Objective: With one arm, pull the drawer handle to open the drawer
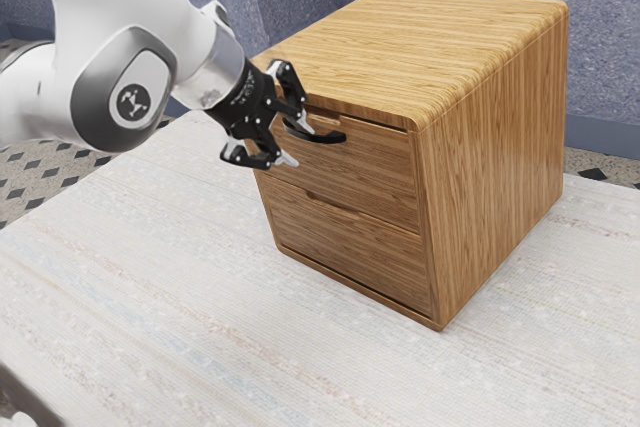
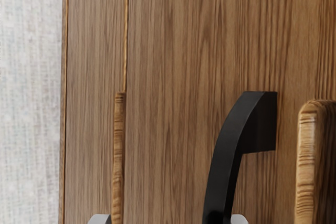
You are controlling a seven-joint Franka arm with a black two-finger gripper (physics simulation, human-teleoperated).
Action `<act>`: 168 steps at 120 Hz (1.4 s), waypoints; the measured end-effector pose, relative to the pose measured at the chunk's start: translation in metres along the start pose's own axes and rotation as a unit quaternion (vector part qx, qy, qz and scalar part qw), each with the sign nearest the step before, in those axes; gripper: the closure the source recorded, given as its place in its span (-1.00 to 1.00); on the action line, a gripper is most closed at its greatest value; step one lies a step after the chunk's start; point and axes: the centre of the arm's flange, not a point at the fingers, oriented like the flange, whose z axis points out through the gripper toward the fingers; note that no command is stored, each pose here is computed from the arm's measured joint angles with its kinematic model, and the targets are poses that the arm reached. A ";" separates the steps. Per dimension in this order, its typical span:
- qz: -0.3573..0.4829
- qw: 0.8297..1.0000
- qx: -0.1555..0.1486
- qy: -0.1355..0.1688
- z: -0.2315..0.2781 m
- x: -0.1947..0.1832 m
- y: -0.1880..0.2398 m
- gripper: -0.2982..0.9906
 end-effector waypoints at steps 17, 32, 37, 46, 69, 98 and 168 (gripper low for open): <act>0.000 1.000 0.001 0.000 0.001 0.000 -0.001 0.24; 0.001 1.000 0.001 0.000 0.002 0.000 -0.001 0.34; 0.002 1.000 0.000 0.000 0.000 0.001 -0.002 0.37; 0.002 1.000 -0.001 0.000 -0.003 0.001 -0.002 0.42; 0.000 1.000 0.003 0.001 -0.005 0.007 -0.011 0.51; -0.002 1.000 0.000 -0.002 -0.021 0.012 -0.028 0.56; 0.004 1.000 -0.005 -0.009 -0.046 0.022 -0.065 0.59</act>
